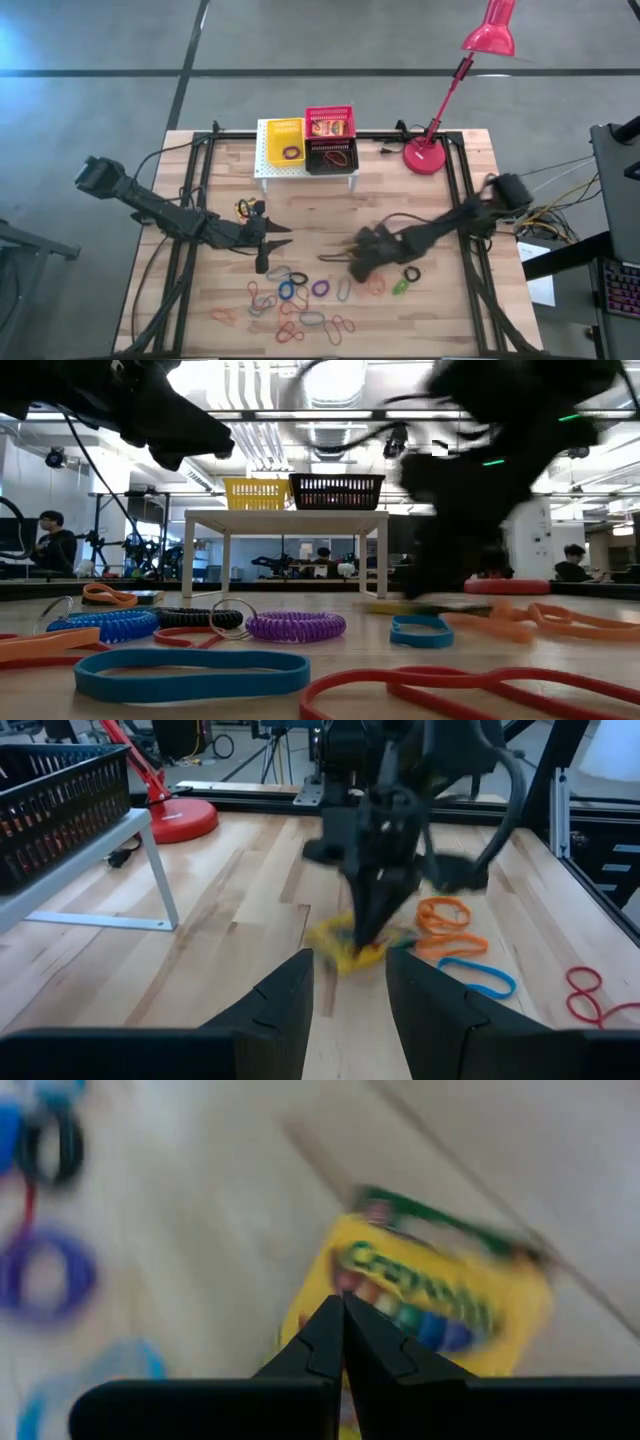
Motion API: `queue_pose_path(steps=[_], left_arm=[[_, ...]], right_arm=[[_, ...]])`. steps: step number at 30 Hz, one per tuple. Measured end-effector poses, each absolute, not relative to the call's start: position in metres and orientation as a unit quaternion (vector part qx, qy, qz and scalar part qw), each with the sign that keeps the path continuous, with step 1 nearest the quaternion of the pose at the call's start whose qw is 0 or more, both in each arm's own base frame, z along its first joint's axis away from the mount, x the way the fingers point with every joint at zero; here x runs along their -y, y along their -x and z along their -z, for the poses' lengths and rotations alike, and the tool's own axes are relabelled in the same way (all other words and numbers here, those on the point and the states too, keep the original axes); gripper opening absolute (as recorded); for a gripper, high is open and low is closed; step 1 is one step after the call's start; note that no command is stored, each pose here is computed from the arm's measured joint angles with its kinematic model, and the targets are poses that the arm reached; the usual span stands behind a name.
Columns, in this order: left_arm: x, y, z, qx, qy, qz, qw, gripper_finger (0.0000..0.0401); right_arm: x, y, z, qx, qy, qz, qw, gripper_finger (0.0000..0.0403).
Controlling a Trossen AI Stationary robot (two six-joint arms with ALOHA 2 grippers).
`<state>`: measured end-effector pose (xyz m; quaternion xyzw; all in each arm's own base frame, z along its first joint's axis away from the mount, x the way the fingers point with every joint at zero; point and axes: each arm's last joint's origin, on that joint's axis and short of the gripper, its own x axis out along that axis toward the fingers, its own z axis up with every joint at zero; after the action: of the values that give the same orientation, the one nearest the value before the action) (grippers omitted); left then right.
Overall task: Pick & Place Office Desk Supplies
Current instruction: Put the yellow crayon box into the red bin on the shelf
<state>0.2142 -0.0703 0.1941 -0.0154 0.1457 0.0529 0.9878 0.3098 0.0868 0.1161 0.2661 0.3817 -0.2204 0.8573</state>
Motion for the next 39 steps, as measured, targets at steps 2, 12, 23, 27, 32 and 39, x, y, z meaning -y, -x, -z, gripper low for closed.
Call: queue_pose_path(steps=[2, 12, 23, 27, 32, 39], left_arm=[[0.070, -0.214, -0.194, -0.145, 0.016, -0.053, 0.988, 0.0131], [0.070, -0.214, -0.192, -0.155, 0.042, -0.056, 0.986, 0.0131], [0.069, -0.224, -0.163, -0.247, 0.104, -0.016, 0.963, 0.0064], [0.064, -0.235, -0.151, -0.283, 0.112, -0.007, 0.953, 0.0011], [0.055, -0.251, -0.140, -0.315, 0.128, 0.009, 0.940, 0.0006], [0.040, -0.268, -0.123, -0.348, 0.138, -0.017, 0.927, 0.0004]], right_arm=[[-0.082, -0.337, -0.111, -0.365, -0.257, 0.224, 0.866, 0.0008], [-0.075, -0.395, -0.139, -0.391, -0.116, 0.203, 0.890, 0.0008], [-0.064, -0.338, -0.175, -0.402, -0.138, 0.233, 0.875, 0.0009], [-0.056, -0.315, -0.165, -0.406, -0.178, 0.216, 0.870, 0.0025], [-0.043, -0.309, -0.151, -0.351, -0.249, 0.134, 0.892, 0.0082], [-0.020, -0.310, -0.124, -0.340, -0.276, 0.121, 0.891, 0.0166]])
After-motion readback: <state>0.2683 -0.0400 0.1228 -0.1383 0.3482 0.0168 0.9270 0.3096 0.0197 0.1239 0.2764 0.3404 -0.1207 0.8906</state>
